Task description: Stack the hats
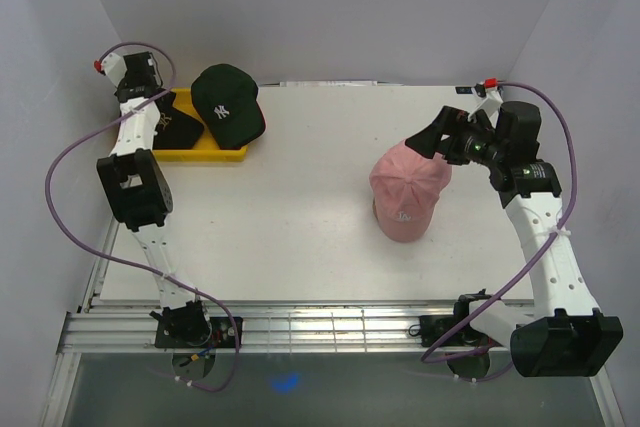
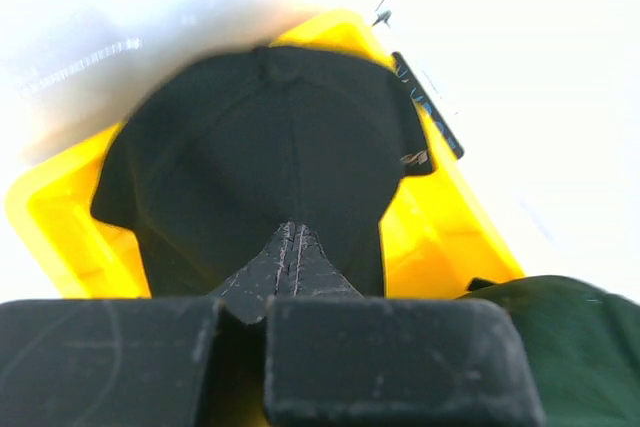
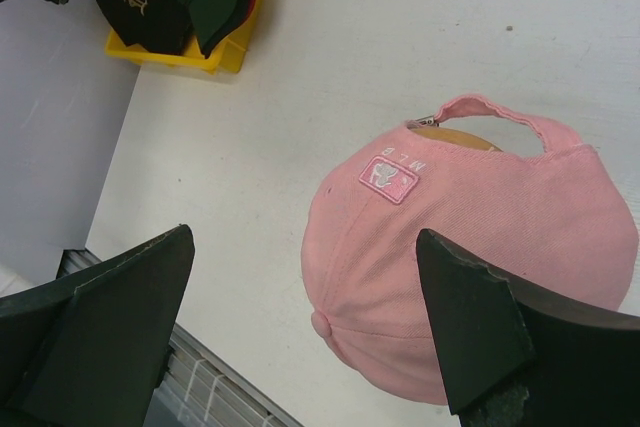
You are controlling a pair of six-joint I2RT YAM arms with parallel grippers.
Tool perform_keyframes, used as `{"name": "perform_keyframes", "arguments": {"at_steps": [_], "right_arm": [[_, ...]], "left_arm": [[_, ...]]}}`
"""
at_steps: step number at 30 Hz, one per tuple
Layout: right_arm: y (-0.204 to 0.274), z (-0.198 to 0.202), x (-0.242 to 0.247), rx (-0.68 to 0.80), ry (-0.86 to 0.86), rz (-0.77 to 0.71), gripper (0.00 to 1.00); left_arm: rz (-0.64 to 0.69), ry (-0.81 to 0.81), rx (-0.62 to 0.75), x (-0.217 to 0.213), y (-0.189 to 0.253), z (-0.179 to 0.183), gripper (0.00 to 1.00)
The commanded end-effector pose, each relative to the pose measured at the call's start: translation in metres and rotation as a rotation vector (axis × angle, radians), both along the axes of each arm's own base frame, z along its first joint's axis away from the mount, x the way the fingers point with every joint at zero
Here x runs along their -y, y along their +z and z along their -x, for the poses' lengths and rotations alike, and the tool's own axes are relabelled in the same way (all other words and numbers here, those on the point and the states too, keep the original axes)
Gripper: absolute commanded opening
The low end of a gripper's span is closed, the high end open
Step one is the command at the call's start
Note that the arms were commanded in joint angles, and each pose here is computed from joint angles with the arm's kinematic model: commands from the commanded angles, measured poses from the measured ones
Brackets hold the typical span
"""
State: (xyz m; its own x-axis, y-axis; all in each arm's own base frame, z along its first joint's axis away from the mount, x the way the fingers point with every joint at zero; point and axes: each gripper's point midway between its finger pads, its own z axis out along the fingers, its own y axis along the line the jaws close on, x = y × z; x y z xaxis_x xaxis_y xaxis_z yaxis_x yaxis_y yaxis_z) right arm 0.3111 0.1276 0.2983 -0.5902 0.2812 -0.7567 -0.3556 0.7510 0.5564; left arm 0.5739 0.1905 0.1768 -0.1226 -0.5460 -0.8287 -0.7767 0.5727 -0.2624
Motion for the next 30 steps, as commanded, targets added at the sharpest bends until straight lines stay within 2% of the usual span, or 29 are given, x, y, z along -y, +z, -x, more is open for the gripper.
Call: {"name": "perform_keyframes", "arguments": {"at_steps": [1, 7, 11, 12, 13, 14, 16, 21, 26, 30], "right_arm": [[0.004, -0.005, -0.003, 0.037, 0.016, -0.006, 0.97], [0.001, -0.006, -0.004, 0.028, 0.020, -0.010, 0.96], [0.000, -0.006, -0.005, 0.023, 0.023, -0.011, 0.96], [0.000, -0.006, -0.006, 0.023, 0.026, -0.011, 0.96], [0.000, -0.005, -0.006, 0.023, 0.026, -0.011, 0.96], [-0.001, -0.006, -0.005, 0.023, 0.023, -0.011, 0.96], [0.001, -0.004, -0.005, 0.031, 0.021, -0.013, 0.96], [-0.001, -0.004, -0.008, 0.031, 0.024, -0.023, 0.96], [-0.005, -0.007, -0.008, 0.023, 0.027, -0.015, 0.96], [-0.007, -0.008, -0.009, 0.020, 0.030, -0.013, 0.96]], "left_arm": [[-0.066, 0.011, 0.165, -0.007, 0.096, 0.007, 0.00], [-0.086, -0.012, 0.221, -0.004, 0.128, 0.009, 0.00], [-0.101, -0.024, 0.188, -0.005, 0.120, 0.010, 0.00], [-0.097, -0.019, 0.165, -0.010, 0.109, 0.009, 0.04], [-0.094, -0.019, 0.147, -0.011, 0.103, 0.009, 0.34], [-0.092, -0.022, 0.132, -0.011, 0.095, 0.007, 0.51], [-0.084, -0.060, 0.102, -0.009, 0.075, 0.002, 0.73], [-0.047, -0.118, 0.043, -0.005, 0.034, -0.012, 0.86], [0.015, -0.135, -0.046, -0.001, -0.020, -0.021, 0.88], [0.051, -0.170, -0.067, 0.005, -0.048, -0.026, 0.89]]}}
